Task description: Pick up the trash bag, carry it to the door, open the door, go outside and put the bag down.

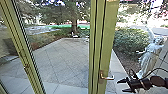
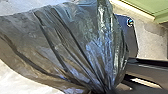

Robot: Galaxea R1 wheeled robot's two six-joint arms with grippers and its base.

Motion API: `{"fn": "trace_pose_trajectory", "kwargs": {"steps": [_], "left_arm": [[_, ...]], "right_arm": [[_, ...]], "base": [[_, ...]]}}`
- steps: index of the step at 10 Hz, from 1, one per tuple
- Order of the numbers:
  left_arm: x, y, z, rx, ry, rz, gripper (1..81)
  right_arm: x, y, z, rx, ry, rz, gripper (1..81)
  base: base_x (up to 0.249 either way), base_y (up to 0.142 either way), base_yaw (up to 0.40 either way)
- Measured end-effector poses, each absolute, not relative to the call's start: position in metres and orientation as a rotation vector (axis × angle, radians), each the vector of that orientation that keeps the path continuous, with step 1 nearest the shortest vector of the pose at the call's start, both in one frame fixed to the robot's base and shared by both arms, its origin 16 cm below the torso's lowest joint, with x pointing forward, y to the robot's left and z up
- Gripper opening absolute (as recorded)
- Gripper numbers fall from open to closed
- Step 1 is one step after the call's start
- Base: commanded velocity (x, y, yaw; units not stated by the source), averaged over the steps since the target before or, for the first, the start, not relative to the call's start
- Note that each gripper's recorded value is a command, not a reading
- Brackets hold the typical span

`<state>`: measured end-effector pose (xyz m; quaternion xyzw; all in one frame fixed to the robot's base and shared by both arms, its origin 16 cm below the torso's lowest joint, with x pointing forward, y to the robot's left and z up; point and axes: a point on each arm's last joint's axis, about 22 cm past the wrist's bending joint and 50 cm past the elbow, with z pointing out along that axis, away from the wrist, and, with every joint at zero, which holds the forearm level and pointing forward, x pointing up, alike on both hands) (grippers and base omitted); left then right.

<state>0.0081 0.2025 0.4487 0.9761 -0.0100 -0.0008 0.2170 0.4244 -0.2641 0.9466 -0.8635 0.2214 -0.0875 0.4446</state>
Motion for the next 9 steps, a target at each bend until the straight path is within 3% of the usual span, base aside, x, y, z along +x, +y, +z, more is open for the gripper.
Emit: {"fn": "trace_pose_trajectory", "kwargs": {"steps": [9], "left_arm": [[0.003,0.203,0.443,2.722,-0.024,-0.015,1.0]], "right_arm": [[0.518,-0.25,0.953,-2.169,0.672,-0.209,81.1]], "base": [[0.0,0.0,0.0]]}}
